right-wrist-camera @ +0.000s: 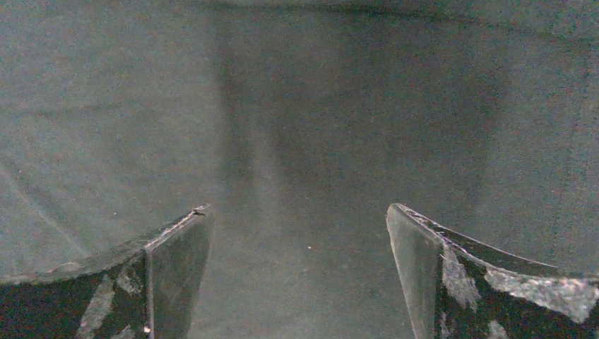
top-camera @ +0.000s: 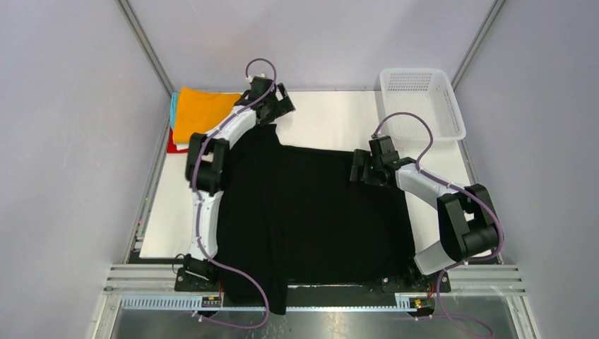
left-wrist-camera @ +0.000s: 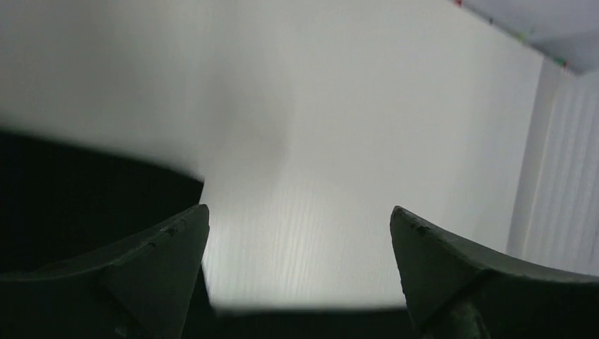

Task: Fold and stack the t-shirts
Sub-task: Flatten out the tshirt

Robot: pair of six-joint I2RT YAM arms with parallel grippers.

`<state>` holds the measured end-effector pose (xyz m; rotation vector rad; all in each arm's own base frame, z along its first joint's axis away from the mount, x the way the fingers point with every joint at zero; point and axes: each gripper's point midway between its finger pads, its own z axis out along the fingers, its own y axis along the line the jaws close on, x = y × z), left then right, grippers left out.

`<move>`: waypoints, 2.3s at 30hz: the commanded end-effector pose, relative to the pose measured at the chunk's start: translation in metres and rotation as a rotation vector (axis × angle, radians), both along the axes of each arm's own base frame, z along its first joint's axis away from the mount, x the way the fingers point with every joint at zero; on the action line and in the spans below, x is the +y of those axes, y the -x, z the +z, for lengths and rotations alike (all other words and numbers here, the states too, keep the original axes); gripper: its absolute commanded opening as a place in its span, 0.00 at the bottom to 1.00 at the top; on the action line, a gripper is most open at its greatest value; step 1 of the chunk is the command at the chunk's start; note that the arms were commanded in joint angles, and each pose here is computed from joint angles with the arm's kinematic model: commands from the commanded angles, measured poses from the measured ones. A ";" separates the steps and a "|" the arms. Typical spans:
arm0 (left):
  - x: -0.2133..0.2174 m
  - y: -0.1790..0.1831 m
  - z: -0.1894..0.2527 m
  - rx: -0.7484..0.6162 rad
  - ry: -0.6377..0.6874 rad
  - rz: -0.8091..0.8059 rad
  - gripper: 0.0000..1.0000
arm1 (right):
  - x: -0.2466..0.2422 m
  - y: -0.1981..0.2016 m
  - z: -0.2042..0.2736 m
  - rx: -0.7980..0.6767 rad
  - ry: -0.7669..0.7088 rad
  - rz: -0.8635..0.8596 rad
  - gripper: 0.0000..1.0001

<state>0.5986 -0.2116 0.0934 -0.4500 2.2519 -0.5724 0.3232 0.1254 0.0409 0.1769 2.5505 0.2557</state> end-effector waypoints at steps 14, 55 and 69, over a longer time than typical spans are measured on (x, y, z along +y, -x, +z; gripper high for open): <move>0.051 0.234 -0.004 0.203 -0.223 -0.068 0.99 | 0.012 0.003 -0.031 0.193 -0.057 -0.007 0.99; 0.055 0.243 -0.059 0.356 -0.180 -0.052 0.99 | 0.074 -0.048 0.040 -0.454 0.465 1.584 1.00; 0.049 0.204 -0.076 0.414 -0.180 -0.027 0.99 | 0.032 -0.090 -0.035 -0.209 0.741 1.823 0.99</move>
